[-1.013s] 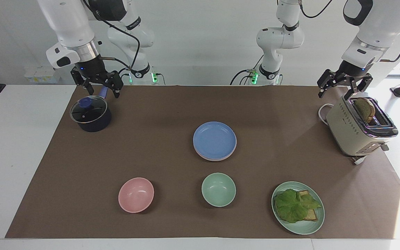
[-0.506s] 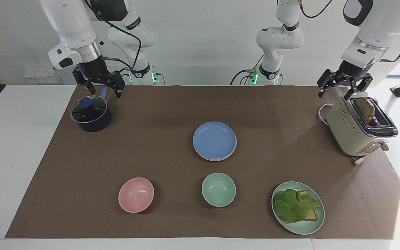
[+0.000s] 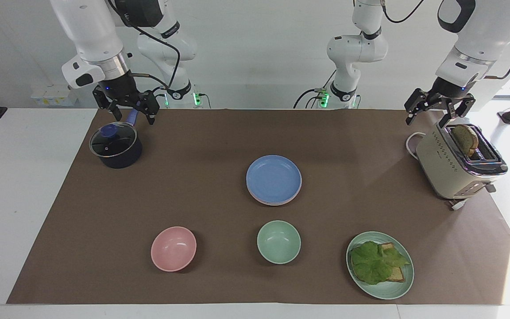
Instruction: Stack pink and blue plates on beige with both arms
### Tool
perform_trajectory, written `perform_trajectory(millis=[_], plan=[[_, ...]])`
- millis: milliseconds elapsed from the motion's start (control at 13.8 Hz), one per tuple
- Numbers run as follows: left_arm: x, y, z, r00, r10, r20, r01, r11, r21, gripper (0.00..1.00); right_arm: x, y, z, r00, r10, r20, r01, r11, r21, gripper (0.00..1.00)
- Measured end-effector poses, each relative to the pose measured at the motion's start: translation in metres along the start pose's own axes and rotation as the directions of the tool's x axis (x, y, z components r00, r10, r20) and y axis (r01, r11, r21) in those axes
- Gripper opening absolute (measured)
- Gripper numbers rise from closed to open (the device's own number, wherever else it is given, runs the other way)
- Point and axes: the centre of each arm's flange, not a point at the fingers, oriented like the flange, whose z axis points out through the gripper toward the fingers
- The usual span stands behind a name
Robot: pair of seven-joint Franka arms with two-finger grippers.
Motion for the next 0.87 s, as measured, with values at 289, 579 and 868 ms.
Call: perform_trajectory(millis=[289,579,868], plan=[[0.000,0.000,0.000,1.000,0.000,0.000,0.000,1.000,0.000,1.00,0.000,0.000,0.000,1.000,0.001,0.000,-0.001,1.000,0.000,1.00],[0.000,0.000,0.000,1.000,0.000,0.000,0.000,1.000,0.000,1.00,0.000,-0.001,0.000,1.000,-0.002,-0.001,0.002,1.000,0.000,1.00],[0.000,0.000,0.000,1.000,0.000,0.000,0.000,1.000,0.000,1.00,-0.003,-0.010,0.000,1.000,-0.020,0.000,0.020,1.000,0.002,1.00]])
